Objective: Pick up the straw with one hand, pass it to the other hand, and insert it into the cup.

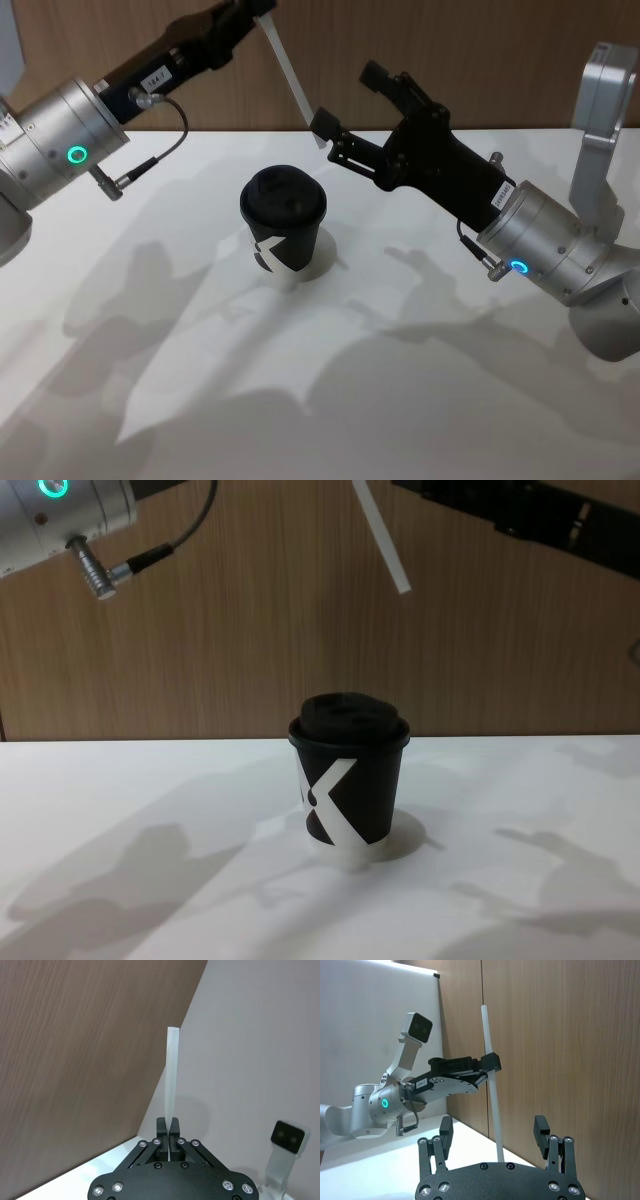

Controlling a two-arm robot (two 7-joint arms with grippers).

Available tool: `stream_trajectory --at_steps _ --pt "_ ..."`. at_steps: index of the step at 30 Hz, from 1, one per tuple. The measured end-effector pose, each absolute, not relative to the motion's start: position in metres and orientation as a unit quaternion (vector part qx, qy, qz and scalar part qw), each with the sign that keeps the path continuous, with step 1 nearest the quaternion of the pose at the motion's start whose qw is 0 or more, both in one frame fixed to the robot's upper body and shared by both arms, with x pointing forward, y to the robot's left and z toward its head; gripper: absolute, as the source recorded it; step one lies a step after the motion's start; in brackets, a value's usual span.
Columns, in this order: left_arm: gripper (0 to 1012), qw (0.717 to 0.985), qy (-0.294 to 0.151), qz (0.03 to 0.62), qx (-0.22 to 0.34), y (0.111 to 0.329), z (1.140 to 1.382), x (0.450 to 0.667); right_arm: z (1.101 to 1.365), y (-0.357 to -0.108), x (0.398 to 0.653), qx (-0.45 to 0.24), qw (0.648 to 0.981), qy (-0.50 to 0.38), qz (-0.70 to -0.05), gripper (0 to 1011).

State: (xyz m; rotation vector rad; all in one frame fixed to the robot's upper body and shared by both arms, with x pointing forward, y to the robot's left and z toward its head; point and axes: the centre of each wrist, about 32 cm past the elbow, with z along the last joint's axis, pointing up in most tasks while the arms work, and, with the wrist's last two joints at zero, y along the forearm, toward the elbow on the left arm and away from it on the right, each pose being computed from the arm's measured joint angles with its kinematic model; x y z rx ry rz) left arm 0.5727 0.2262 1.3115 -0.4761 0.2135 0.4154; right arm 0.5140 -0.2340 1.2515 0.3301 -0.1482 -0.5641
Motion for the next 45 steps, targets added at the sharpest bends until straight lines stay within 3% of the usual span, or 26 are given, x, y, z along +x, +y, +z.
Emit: stream_trajectory --at_steps 17,45 --pt "19 0.958 0.059 0.224 -0.17 0.231 1.308 0.569 1.252 -0.234 0.514 0.162 0.944 -0.073 -0.277 1001" --pt "19 0.961 0.048 0.235 -0.137 0.235 1.296 0.57 1.252 -0.234 0.514 0.162 0.944 -0.073 -0.277 1001"
